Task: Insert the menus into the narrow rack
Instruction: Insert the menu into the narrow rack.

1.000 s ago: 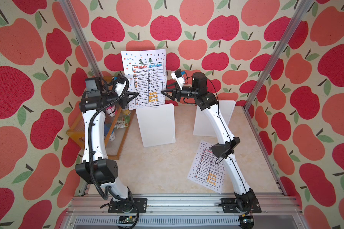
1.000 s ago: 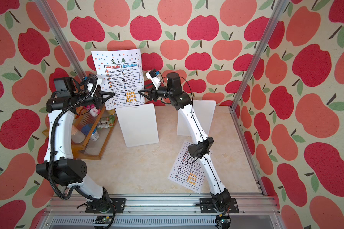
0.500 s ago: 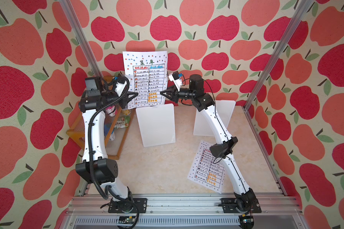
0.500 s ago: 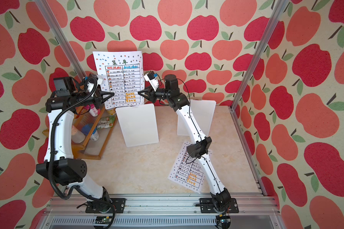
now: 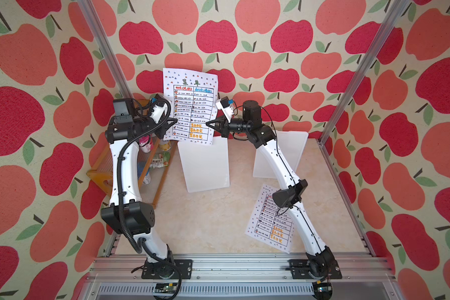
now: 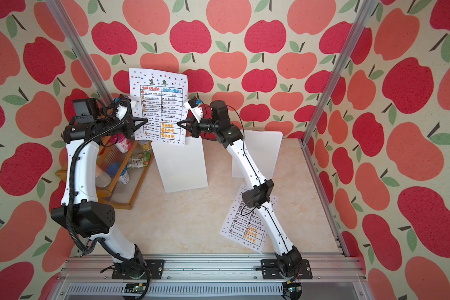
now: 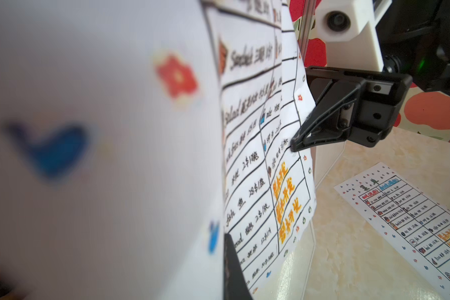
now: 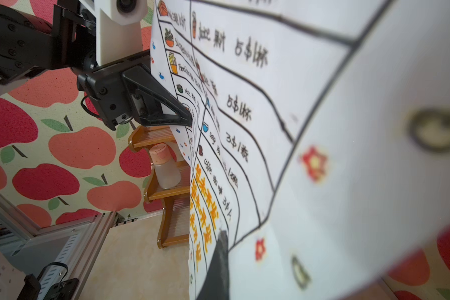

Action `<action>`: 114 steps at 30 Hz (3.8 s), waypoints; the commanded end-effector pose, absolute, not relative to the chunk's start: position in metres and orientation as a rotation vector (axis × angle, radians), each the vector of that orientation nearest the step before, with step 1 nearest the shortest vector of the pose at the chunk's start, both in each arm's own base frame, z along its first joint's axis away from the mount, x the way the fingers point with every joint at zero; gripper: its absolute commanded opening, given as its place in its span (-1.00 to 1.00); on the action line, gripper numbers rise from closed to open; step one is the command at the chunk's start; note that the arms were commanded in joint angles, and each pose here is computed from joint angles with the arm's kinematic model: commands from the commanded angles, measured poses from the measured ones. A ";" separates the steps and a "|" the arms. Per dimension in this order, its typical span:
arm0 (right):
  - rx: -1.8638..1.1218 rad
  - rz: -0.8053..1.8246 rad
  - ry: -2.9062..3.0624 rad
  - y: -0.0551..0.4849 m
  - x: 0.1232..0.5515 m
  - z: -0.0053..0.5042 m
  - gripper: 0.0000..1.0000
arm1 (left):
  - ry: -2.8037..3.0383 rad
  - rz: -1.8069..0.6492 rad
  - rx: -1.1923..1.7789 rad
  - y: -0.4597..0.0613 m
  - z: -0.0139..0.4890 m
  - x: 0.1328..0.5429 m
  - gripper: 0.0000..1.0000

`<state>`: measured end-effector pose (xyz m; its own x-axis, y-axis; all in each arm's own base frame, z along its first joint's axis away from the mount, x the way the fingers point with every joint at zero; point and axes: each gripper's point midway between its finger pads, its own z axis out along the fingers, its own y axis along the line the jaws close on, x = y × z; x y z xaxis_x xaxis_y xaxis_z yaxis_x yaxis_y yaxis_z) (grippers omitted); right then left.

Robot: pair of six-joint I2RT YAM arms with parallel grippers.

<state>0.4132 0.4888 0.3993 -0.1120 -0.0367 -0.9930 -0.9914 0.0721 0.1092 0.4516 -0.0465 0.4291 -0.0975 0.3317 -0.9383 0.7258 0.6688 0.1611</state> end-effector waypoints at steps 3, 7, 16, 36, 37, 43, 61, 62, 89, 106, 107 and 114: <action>-1.096 1.231 1.373 0.506 0.421 0.382 -1.00 | 1.669 -0.352 0.845 -0.040 0.445 0.464 -1.00; -1.058 1.187 1.375 0.508 0.431 0.380 -1.00 | 1.670 -0.348 0.838 -0.039 0.444 0.470 -1.00; -0.966 1.089 1.367 0.507 0.459 0.378 -1.00 | 1.667 -0.311 0.828 -0.036 0.445 0.490 -1.00; -0.817 1.106 1.392 0.504 0.487 0.371 -1.00 | 1.664 -0.281 0.804 -0.032 0.450 0.509 -1.00; -0.817 1.106 1.398 0.504 0.488 0.370 -1.00 | 1.666 -0.284 0.804 -0.033 0.450 0.508 -1.00; -0.779 1.143 1.444 0.502 0.493 0.363 -1.00 | 1.672 -0.281 0.802 -0.034 0.449 0.508 -1.00; -0.723 1.282 1.542 0.499 0.481 0.369 -1.00 | 1.688 -0.290 0.756 -0.035 0.456 0.500 -0.63; -0.721 1.288 1.545 0.499 0.480 0.369 -1.00 | 1.688 -0.292 0.754 -0.035 0.455 0.500 -0.62; -0.582 1.467 1.556 0.496 0.475 0.396 -1.00 | 1.639 -0.281 0.706 -0.039 0.483 0.494 -0.85; -0.594 1.504 1.603 0.498 0.465 0.396 -1.00 | 1.654 -0.266 0.710 -0.042 0.484 0.483 -0.91; -0.600 1.502 1.607 0.499 0.463 0.395 -1.00 | 1.652 -0.263 0.710 -0.042 0.485 0.482 -0.91; -0.604 1.504 1.619 0.499 0.462 0.394 -1.00 | 1.657 -0.268 0.706 -0.040 0.483 0.480 -0.91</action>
<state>0.4652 0.5037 0.3897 -0.5298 0.2004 -0.8241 -0.8100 0.1686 0.5617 0.4885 -0.0441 0.4730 -0.0808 0.2894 -0.9538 0.6007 0.7778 0.1851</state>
